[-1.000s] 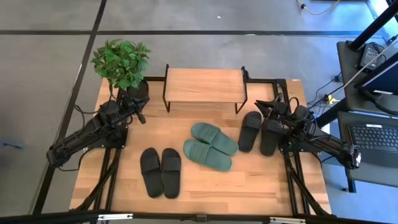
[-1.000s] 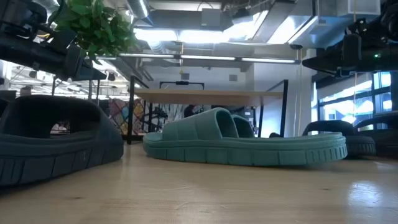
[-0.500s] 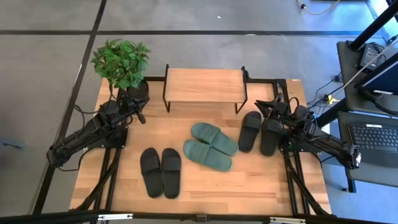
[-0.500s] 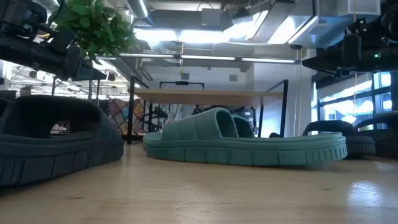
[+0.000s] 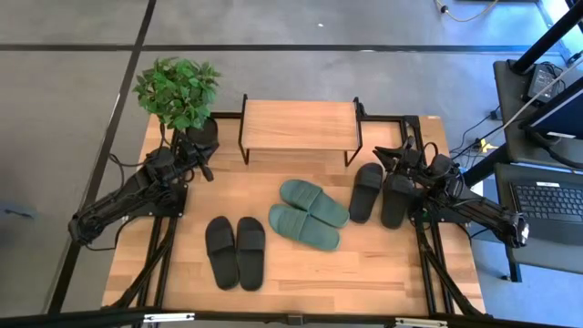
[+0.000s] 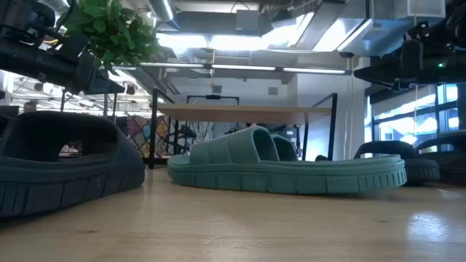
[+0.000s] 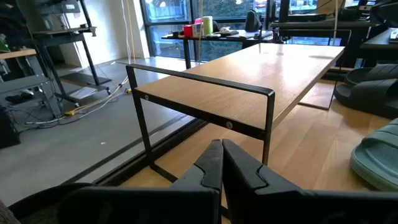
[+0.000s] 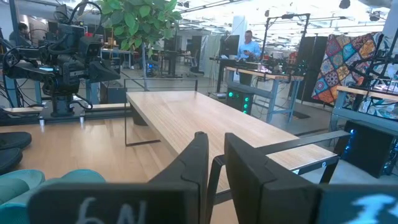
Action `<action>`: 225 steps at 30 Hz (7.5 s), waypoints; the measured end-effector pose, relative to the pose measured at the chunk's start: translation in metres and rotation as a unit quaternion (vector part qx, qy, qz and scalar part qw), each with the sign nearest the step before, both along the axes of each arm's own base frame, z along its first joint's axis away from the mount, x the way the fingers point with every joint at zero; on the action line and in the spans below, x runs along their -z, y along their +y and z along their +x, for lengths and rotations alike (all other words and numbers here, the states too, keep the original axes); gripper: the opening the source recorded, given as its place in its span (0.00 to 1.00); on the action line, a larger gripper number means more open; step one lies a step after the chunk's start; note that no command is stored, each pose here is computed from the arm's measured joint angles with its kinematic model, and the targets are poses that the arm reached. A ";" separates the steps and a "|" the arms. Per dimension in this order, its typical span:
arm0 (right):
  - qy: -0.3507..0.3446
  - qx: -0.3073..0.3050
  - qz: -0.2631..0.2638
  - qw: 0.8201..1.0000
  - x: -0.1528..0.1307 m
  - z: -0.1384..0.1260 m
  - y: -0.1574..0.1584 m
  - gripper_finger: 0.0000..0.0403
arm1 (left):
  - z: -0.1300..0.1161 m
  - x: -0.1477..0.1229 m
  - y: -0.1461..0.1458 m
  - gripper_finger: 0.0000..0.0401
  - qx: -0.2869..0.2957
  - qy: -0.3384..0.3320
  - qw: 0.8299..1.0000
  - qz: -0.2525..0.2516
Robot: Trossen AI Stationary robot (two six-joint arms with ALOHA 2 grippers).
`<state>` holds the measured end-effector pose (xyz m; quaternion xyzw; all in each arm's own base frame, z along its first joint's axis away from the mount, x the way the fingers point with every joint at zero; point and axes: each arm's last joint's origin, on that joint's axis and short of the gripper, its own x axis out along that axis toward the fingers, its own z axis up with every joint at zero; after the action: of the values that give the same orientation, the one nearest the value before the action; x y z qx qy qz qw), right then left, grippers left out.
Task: Pick and place slides into the shelf
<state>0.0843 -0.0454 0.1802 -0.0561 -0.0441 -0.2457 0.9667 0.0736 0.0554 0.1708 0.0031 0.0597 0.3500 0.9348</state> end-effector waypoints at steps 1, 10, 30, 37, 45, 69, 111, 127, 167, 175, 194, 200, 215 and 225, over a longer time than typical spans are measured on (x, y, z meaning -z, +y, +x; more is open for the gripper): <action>0.000 0.000 0.000 1.000 0.000 0.000 0.000 0.14 | 0.000 0.000 0.000 0.00 0.000 0.000 1.000 0.000; 0.000 0.000 0.000 1.000 0.000 0.000 0.000 0.14 | 0.000 0.000 0.000 0.00 0.000 0.000 1.000 0.000; 0.000 0.000 0.000 1.000 0.000 0.000 0.000 0.14 | 0.000 0.000 0.000 0.00 0.000 0.000 1.000 0.000; 0.000 0.000 0.000 1.000 0.000 0.000 0.000 0.14 | 0.000 0.000 0.000 0.00 0.000 0.000 1.000 0.000; 0.000 0.000 0.000 1.000 0.000 0.000 0.000 0.14 | 0.000 0.000 0.000 0.00 0.000 0.000 1.000 0.000; -0.089 -0.027 0.167 0.982 0.000 0.000 0.000 0.14 | 0.000 0.000 0.000 0.00 0.000 0.000 1.000 0.000; -0.028 -0.126 0.175 0.976 -0.046 0.007 0.004 0.52 | 0.000 0.000 0.000 0.00 0.000 0.000 1.000 0.000; -0.003 -0.122 0.101 0.987 -0.047 0.007 0.004 0.52 | 0.000 0.000 0.000 0.00 0.000 0.000 1.000 0.000; 0.437 0.086 0.340 0.829 -0.101 0.043 -0.017 0.52 | 0.000 -0.001 0.000 0.00 0.000 -0.004 1.000 0.002; 0.508 0.023 0.324 0.798 -0.127 0.056 0.003 0.52 | 0.000 -0.001 0.000 0.00 0.000 -0.007 1.000 -0.001; 0.657 0.091 0.359 0.656 -0.105 0.097 0.050 0.36 | 0.000 -0.001 0.000 0.00 0.000 -0.007 1.000 0.000; 0.666 0.080 0.355 0.651 -0.102 0.101 0.055 0.36 | 0.000 -0.001 0.000 0.00 0.000 -0.007 1.000 0.000; 0.658 0.078 0.374 0.648 -0.102 0.102 0.056 0.36 | 0.000 -0.001 0.000 0.00 0.000 -0.007 1.000 0.000; 0.679 0.015 0.324 0.658 -0.101 0.105 0.056 0.36 | 0.000 -0.001 0.000 0.00 0.000 -0.006 1.000 0.000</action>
<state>0.1894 0.0103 0.2816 0.1091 0.7081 -0.1523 0.6808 0.0737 0.0555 0.1717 0.0009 0.0537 0.3503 0.9351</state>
